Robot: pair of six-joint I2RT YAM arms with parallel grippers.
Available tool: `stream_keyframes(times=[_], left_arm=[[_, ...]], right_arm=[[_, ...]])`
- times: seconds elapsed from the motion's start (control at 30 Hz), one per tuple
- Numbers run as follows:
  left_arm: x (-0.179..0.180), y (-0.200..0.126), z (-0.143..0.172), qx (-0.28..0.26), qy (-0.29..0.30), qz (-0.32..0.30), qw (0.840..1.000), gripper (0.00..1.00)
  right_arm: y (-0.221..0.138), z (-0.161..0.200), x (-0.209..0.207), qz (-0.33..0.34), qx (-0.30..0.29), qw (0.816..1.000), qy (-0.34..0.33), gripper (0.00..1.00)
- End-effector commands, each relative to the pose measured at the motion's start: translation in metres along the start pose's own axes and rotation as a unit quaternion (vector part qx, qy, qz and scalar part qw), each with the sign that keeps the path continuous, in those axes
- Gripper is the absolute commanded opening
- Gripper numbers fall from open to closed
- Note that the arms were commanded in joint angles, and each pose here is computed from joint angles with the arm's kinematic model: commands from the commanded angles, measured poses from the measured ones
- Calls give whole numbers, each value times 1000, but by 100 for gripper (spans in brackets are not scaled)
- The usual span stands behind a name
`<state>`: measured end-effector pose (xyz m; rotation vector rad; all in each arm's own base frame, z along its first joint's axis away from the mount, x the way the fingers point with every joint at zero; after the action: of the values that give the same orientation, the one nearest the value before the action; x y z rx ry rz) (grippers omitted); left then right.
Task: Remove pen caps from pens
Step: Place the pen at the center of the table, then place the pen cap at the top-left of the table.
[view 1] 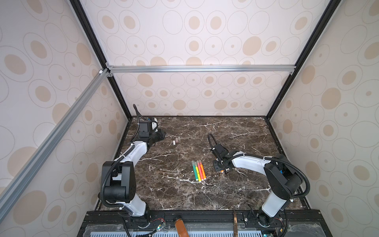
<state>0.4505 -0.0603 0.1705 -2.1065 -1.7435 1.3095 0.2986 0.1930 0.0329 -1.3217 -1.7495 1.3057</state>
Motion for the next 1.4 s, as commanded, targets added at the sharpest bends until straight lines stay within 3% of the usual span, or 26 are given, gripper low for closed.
stream_keyframes(times=[0.0, 0.33, 0.73, 0.97, 1.17, 1.37], left_arm=[[-3, -5, -9, -14, 11, 8, 1000, 0], [0, -5, -6, -13, 9, 5, 1000, 0], [17, -1, 21, 9, -1, -9, 1000, 0], [31, 18, 41, 37, -13, -15, 999, 0], [42, 41, 56, 65, -26, -12, 998, 0], [49, 57, 65, 82, -34, -12, 996, 0]], right_arm=[[2, 1, -6, 17, 10, 1000, -4, 25], [-1, -7, -10, 33, 3, 999, -10, 23], [-25, -31, -21, 62, -35, 997, -20, 22], [-56, -46, -18, 32, -85, 996, -12, 22], [-62, -47, -13, 7, -92, 996, -10, 22], [-60, -44, 11, -61, -85, 994, -19, 26]])
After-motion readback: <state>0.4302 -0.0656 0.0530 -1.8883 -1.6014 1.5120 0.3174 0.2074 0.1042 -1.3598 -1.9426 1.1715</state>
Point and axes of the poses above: each gripper's point midway between its finger pads, its own y axis out along the fingers, its own x axis along the line the jaws close on, z = x × y, the point moved 1 cm from there along -y, back along the fingers, and after that the axes turned 6 degrees about -y, right-handed, at the moved point
